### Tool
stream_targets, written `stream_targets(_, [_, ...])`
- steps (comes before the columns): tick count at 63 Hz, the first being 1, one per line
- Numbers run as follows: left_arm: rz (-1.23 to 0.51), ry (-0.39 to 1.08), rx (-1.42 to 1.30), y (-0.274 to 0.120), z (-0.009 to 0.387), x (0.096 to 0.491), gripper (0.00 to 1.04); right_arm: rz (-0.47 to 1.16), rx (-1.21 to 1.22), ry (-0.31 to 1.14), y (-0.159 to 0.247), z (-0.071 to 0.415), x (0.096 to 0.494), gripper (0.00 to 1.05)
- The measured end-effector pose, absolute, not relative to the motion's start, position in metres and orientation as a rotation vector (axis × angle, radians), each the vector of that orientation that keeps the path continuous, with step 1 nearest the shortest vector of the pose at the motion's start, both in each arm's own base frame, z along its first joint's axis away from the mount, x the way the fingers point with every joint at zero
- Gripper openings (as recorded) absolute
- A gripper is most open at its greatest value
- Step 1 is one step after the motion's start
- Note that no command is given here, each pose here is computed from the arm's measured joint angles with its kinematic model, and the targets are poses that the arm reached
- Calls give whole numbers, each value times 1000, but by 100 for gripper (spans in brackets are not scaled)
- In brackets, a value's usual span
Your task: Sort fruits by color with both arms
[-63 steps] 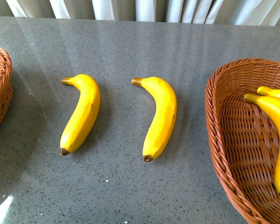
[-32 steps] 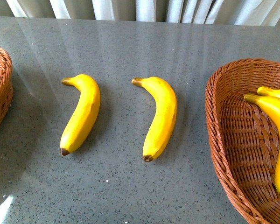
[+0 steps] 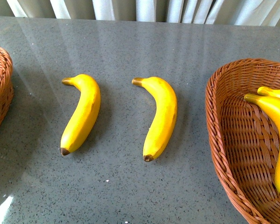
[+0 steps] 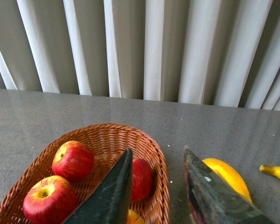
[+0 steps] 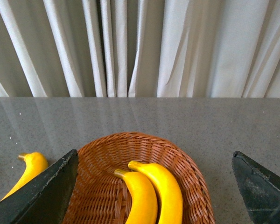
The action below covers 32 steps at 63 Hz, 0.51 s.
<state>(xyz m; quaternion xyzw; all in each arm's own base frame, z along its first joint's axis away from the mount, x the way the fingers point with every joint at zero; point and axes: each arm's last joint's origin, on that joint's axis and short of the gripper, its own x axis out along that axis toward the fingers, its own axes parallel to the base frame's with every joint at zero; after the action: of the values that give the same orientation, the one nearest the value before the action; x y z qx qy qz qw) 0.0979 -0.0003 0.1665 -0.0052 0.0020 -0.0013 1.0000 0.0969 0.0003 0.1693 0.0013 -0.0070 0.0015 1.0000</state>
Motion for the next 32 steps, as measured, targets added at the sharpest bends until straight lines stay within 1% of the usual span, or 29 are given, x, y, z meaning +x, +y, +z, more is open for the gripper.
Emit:
stream_targets(7, [-3,4,-10,0,166,98,61,3,3,-14,0,169,97,96])
stream_targets(11, [-3,4,-10,0,166,98,77,3,3,-14,0,169,97,96])
stream_targets(18, [-3,4,-10,0,166,98,96,3,3,-14,0,169,97,96])
stream_targets(20, [-3,4,-8,0,166,98,97,3,3,-14,0,169,97,96])
stream_targets(23, [-3,4,-8,0,166,98,95,3,3,-14,0,169,97,96])
stream_targets(32, [-3,4,-8,0,166,98,96,3,3,-14,0,169,97,96])
